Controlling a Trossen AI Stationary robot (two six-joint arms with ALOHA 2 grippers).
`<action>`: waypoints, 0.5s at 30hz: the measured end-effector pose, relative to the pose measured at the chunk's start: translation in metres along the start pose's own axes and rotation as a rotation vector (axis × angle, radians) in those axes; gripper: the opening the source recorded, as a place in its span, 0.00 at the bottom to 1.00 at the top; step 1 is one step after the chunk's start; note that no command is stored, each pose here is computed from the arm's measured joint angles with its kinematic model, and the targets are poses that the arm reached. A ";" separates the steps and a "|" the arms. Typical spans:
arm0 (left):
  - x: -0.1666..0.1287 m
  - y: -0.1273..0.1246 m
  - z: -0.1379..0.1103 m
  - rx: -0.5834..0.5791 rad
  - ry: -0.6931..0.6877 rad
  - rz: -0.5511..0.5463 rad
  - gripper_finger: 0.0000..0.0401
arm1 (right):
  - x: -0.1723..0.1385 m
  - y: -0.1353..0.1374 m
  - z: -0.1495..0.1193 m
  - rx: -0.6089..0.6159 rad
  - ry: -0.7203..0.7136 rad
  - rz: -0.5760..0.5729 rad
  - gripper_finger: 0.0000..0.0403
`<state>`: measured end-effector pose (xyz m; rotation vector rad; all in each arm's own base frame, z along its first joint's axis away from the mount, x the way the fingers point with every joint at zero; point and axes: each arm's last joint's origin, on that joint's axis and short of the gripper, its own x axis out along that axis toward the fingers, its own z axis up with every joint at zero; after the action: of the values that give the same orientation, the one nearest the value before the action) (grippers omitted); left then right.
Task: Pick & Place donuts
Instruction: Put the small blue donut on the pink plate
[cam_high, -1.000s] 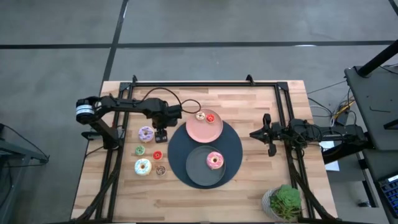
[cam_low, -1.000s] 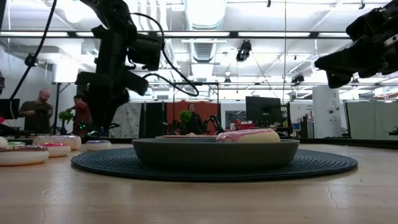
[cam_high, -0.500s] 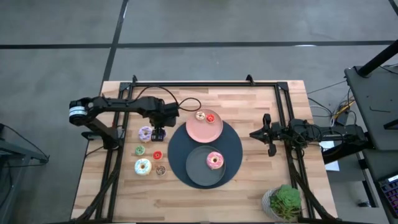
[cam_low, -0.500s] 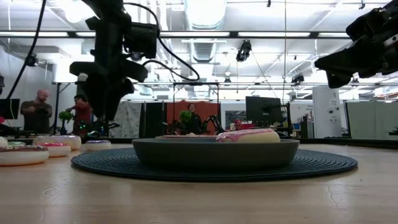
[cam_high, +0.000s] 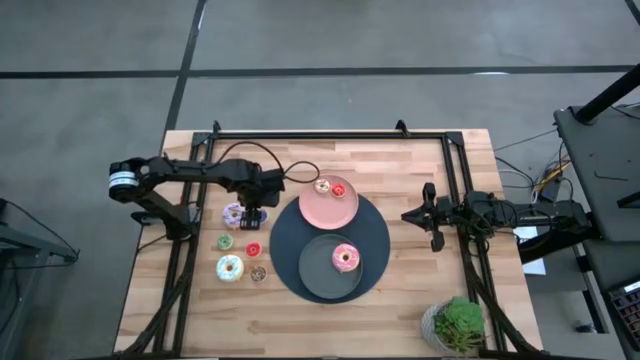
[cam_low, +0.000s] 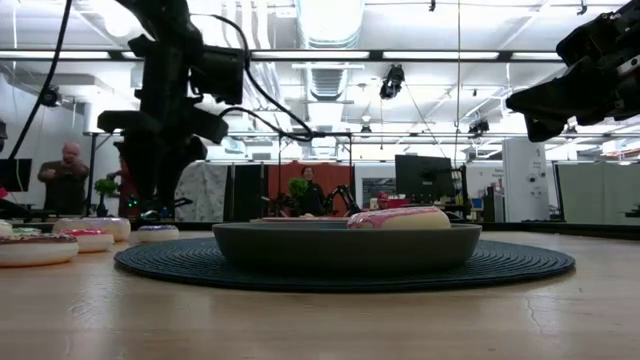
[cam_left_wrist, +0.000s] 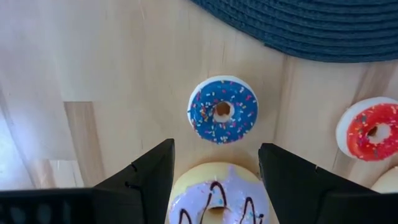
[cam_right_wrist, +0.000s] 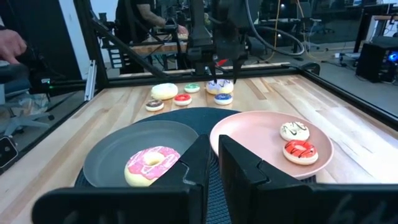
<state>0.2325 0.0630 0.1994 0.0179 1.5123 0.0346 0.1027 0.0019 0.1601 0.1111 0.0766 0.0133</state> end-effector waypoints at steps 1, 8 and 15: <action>0.001 0.000 0.000 0.000 0.000 -0.001 0.51 | 0.000 0.000 0.000 0.000 0.000 0.000 0.07; 0.003 0.000 0.002 -0.006 -0.041 -0.022 0.51 | 0.000 0.000 0.000 0.000 0.000 0.001 0.07; 0.008 -0.001 0.002 -0.016 -0.062 -0.040 0.51 | 0.000 0.000 0.000 0.000 0.000 0.000 0.07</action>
<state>0.2350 0.0620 0.1920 -0.0243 1.4504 0.0137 0.1027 0.0019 0.1601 0.1115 0.0766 0.0133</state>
